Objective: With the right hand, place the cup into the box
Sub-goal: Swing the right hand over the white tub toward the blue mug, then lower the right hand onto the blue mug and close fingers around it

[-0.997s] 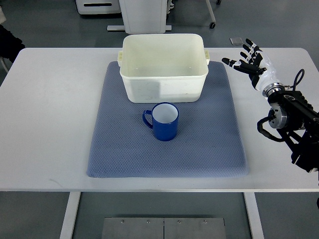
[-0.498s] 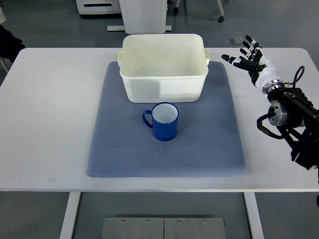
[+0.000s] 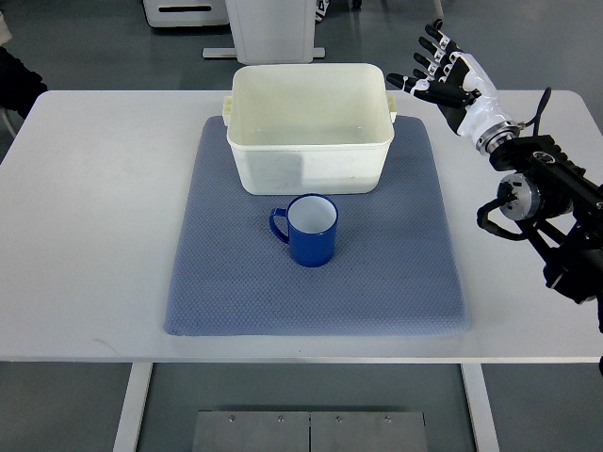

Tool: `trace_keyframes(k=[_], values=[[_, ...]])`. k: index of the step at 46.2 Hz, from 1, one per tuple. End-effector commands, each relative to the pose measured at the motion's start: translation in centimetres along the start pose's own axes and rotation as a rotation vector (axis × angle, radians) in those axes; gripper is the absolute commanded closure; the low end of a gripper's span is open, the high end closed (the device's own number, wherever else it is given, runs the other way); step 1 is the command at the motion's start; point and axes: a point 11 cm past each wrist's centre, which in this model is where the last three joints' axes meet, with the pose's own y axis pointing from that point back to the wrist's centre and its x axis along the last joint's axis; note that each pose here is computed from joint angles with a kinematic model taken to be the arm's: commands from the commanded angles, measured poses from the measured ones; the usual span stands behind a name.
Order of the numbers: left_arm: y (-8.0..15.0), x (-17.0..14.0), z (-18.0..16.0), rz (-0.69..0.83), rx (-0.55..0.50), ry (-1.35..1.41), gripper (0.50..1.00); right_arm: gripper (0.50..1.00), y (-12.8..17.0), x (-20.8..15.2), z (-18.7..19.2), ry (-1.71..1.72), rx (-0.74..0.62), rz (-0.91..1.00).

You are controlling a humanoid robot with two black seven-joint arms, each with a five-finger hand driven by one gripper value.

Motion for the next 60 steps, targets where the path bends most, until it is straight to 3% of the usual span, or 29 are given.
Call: trace_keyframes(k=[1,12,27,60], values=[[0.0,0.0,0.0,0.0,0.0,-0.001,0.5,0.505,0.0,-1.4,-0.9,-0.006,0.023,-0.064],[0.0,0.0,0.0,0.0,0.0,0.001,0.5,0.505,0.4,-5.0,-3.1,-0.003,0.07,-0.256],[0.0,0.0,0.0,0.0,0.0,0.002,0.5,0.505,2.3,-9.1,-2.0,0.099,0.027,-0.517],[0.0,0.0,0.0,0.0,0.0,0.002,0.5,0.505,4.2,-11.6,2.3,0.254,-0.086,-0.639]])
